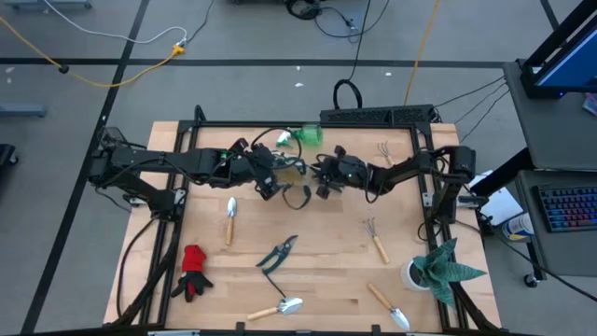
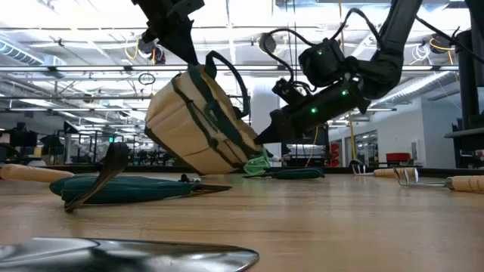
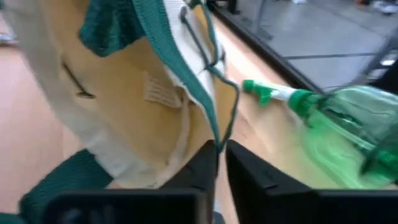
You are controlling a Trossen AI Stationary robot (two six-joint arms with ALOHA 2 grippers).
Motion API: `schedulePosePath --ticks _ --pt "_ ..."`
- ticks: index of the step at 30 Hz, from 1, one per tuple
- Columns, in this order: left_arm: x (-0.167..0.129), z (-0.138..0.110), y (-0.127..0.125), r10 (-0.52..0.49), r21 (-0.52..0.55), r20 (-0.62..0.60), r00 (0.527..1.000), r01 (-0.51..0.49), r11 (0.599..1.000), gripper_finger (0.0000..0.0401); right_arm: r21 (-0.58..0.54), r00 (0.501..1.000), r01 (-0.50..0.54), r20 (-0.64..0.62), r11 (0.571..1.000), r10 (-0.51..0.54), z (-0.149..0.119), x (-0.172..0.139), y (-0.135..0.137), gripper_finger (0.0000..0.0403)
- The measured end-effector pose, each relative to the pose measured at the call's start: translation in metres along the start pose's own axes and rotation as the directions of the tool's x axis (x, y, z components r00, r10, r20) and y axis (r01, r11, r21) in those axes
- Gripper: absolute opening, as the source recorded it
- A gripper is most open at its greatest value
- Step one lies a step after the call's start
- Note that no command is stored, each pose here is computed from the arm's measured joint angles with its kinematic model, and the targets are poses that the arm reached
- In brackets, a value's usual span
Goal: Pick & Place Garden tools in Gardening bag
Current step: Move the brown gardening bag to the center of the table
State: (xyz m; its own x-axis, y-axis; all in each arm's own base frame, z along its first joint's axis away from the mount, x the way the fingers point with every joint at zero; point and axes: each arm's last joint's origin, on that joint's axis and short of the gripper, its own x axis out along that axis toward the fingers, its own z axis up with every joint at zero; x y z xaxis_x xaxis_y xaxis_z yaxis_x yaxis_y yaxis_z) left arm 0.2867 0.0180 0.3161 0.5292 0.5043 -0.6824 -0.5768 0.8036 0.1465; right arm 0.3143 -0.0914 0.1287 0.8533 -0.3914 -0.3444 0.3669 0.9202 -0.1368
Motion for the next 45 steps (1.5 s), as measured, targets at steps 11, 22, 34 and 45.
schedulePosePath --ticks 11,22,34,45 --pt "0.000 -0.001 0.000 0.002 0.006 -0.006 1.000 -0.002 1.000 0.0008 0.017 0.992 -0.122 0.018 0.992 0.122 0.002 -0.001 -0.005 0.0003" --pt "0.000 -0.008 0.001 -0.048 0.024 -0.094 0.994 0.051 0.998 0.0006 0.178 0.960 -0.280 0.078 0.943 0.270 0.048 -0.041 -0.003 0.0001" --pt "0.001 -0.013 0.004 -0.108 0.033 -0.185 0.977 0.116 0.993 0.0007 0.318 0.908 -0.409 0.042 0.856 0.418 0.075 -0.095 -0.009 0.0001" --pt "0.008 -0.011 0.017 -0.102 0.039 -0.216 0.971 0.113 0.993 0.0022 0.363 0.886 -0.435 0.007 0.824 0.464 0.068 -0.088 -0.008 0.0001"
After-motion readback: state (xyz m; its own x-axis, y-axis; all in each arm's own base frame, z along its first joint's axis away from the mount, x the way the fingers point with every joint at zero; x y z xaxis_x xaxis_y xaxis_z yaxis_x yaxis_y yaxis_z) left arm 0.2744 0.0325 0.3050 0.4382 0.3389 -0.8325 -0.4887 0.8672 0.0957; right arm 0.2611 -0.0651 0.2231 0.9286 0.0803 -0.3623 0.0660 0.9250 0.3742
